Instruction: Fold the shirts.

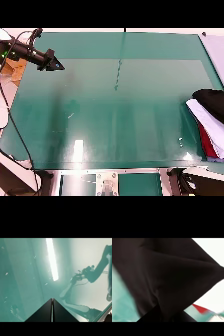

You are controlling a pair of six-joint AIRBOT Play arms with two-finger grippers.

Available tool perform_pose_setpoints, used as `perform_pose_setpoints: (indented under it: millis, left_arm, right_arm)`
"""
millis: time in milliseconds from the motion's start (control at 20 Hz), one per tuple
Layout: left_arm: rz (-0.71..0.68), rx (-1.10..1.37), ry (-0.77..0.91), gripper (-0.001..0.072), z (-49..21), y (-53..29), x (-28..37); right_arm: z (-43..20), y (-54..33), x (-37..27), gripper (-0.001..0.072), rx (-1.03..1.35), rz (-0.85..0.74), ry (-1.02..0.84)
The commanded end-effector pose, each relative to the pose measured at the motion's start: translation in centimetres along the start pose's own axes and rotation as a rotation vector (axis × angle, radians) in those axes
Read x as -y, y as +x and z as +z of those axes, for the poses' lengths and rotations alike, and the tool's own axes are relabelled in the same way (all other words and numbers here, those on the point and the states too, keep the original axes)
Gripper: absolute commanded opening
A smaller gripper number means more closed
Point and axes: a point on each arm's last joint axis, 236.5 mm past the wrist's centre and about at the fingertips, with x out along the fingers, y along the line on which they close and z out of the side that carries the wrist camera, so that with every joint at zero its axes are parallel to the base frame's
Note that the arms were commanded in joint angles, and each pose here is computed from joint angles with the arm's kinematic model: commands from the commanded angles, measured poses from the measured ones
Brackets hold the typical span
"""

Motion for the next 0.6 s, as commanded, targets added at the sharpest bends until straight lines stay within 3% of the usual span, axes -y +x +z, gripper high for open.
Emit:
perform_pose_setpoints:
  millis: [0,150,200,250,300,550]
  left_arm:
    - [0.0,-0.001,0.002,0.0025,0.0,0.0,0.0]
    - [0.0,-0.001,0.002,0.0025,0.0,0.0,0.0]
    - [0.001,0.003,0.002,0.0025,0.1,0.0,0.0]
    - [0.0,0.007,0.002,0.0025,0.2,0.0,0.0]
    - [-0.001,0.01,0.003,0.0025,0.2,0.0,0.1]
    - [-0.045,0.019,0.036,0.0024,0.3,-0.3,1.4]
  right_arm:
    - [-3.1,2.6,6.8,0.0017,-0.117,-0.252,0.113]
    - [-5.3,6.4,9.7,0.0018,-0.202,-0.338,0.135]
    - [-5.9,7.7,10.1,0.0163,-0.22,-0.34,0.137]
    - [-6.1,8.5,10.3,0.0557,-0.224,-0.339,0.137]
    - [-6.0,8.9,9.8,0.0703,-0.232,-0.316,0.14]
    - [-4.7,5.0,1.0,0.0667,-0.213,-0.051,0.114]
